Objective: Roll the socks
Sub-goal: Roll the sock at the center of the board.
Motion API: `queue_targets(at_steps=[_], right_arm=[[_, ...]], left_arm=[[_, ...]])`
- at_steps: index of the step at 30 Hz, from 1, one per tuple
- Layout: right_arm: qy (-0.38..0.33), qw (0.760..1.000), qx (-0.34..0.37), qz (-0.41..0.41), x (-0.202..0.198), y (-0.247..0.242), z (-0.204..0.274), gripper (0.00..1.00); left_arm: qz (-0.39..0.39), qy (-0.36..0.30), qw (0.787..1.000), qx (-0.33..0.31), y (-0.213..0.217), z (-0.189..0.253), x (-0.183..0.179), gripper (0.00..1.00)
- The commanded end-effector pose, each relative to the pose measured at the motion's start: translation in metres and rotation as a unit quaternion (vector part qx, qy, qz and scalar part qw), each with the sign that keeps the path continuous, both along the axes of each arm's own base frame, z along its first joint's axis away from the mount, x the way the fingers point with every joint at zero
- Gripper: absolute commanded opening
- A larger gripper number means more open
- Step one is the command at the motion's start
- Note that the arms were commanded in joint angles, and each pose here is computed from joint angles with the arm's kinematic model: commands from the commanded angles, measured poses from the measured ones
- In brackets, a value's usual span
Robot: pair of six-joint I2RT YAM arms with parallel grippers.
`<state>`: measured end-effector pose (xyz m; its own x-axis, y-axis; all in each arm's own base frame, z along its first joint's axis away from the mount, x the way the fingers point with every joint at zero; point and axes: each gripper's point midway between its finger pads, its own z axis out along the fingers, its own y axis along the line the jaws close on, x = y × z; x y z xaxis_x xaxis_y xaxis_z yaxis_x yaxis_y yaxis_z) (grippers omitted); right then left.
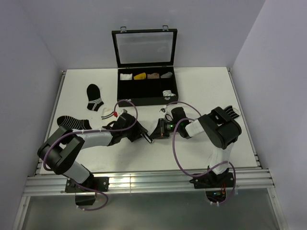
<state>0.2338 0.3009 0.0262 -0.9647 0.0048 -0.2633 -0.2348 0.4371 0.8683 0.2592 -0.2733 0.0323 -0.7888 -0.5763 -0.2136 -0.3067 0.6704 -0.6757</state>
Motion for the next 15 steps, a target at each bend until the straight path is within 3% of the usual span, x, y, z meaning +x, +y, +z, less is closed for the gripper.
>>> queue_targets(at_steps=[1, 15], right_arm=[[0.007, 1.0, -0.021, -0.013, 0.006, -0.008, -0.014, 0.01], [0.045, 0.998, -0.027, -0.029, 0.008, -0.017, -0.029, 0.02]], left_arm=[[0.0, 0.031, 0.999, 0.032, 0.008, -0.022, -0.01, 0.56], [0.0, 0.046, 0.998, 0.043, 0.015, -0.034, -0.019, 0.62]])
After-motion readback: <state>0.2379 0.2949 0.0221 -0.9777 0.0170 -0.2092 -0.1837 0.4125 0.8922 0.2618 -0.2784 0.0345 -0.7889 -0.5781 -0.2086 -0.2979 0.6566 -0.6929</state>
